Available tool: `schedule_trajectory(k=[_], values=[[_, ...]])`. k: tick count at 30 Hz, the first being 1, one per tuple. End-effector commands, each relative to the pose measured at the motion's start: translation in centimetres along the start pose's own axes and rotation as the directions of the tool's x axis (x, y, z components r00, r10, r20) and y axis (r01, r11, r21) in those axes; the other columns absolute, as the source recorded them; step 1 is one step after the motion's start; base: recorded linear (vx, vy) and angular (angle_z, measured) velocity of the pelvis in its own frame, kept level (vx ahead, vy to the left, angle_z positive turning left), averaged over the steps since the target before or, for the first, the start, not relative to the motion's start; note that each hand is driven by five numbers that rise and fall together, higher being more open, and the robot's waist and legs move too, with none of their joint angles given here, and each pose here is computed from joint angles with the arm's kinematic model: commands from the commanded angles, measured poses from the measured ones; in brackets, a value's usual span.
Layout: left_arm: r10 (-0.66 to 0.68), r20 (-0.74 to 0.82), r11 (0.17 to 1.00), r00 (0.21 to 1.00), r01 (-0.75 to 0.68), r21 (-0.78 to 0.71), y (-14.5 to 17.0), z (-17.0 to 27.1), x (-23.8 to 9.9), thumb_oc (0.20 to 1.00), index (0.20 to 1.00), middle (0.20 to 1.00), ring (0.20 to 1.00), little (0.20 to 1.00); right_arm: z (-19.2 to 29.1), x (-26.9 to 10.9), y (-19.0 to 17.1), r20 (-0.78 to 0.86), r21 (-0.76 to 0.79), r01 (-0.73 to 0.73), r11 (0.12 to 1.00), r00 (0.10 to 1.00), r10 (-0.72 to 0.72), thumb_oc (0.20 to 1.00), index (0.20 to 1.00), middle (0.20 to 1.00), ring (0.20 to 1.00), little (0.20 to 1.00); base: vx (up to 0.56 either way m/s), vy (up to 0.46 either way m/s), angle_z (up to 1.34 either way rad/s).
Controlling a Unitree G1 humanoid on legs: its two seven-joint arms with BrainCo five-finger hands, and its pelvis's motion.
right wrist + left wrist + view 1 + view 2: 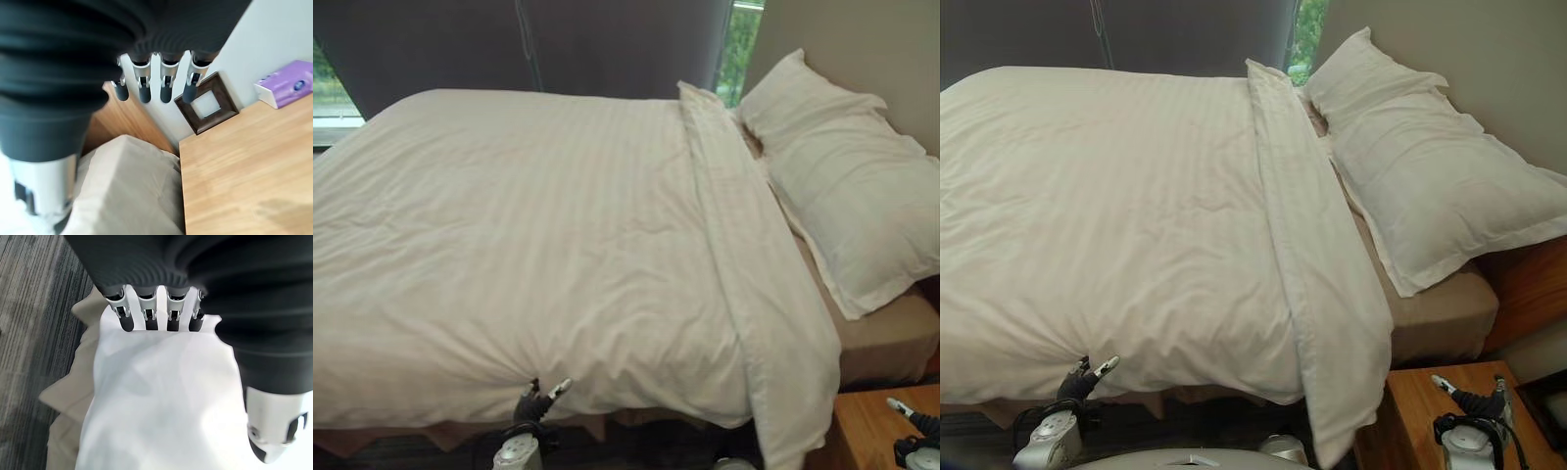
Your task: Making the bed.
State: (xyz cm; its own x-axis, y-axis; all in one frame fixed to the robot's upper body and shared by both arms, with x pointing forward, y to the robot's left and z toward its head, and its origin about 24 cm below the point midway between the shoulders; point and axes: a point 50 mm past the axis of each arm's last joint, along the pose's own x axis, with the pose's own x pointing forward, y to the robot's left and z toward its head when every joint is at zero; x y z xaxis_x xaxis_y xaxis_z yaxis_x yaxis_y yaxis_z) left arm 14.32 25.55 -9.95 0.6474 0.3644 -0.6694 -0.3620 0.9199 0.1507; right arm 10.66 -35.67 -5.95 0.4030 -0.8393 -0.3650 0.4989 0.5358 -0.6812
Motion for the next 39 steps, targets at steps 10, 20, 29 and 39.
schedule_trajectory(k=[10, 20, 29, 39], values=[[-0.158, 0.145, 0.987, 0.977, 0.157, 0.017, -3.5, 4.3, 0.6, 1.0, 1.0, 1.0, 1.0, 1.0, 21.3, -0.4, -1.2, 0.635, 0.256, -0.164, 0.953, 0.772, -0.038, 0.2, 0.2, 0.2, 0.2, 0.2, -0.02, 0.005, -0.02], [-0.217, 0.098, 0.976, 0.971, 0.216, 0.026, -4.4, 3.4, 1.1, 1.0, 1.0, 1.0, 1.0, 1.0, 33.2, -5.5, 0.8, 0.758, 0.652, -0.758, 0.011, 0.652, -0.012, 0.2, 0.2, 0.2, 0.2, 0.2, -0.1, -0.03, 0.32], [-0.217, 0.028, 0.968, 0.976, 0.218, -0.126, -5.2, 1.3, 1.1, 1.0, 1.0, 1.0, 1.0, 1.0, 26.7, -1.5, 3.8, 0.524, 0.85, -0.514, -0.114, 0.847, 0.085, 0.2, 0.2, 0.2, 0.2, 0.2, -0.02, 0.048, 0.09], [-0.239, -0.058, 0.952, 0.969, 0.222, -0.212, -6.6, 0.4, 1.7, 1.0, 1.0, 1.0, 1.0, 1.0, 11.3, 0.4, 8.3, 0.139, 0.983, -0.17, 0.071, 0.936, 0.324, 0.2, 0.2, 0.2, 0.2, 0.2, 0.06, 0.021, -0.2]])
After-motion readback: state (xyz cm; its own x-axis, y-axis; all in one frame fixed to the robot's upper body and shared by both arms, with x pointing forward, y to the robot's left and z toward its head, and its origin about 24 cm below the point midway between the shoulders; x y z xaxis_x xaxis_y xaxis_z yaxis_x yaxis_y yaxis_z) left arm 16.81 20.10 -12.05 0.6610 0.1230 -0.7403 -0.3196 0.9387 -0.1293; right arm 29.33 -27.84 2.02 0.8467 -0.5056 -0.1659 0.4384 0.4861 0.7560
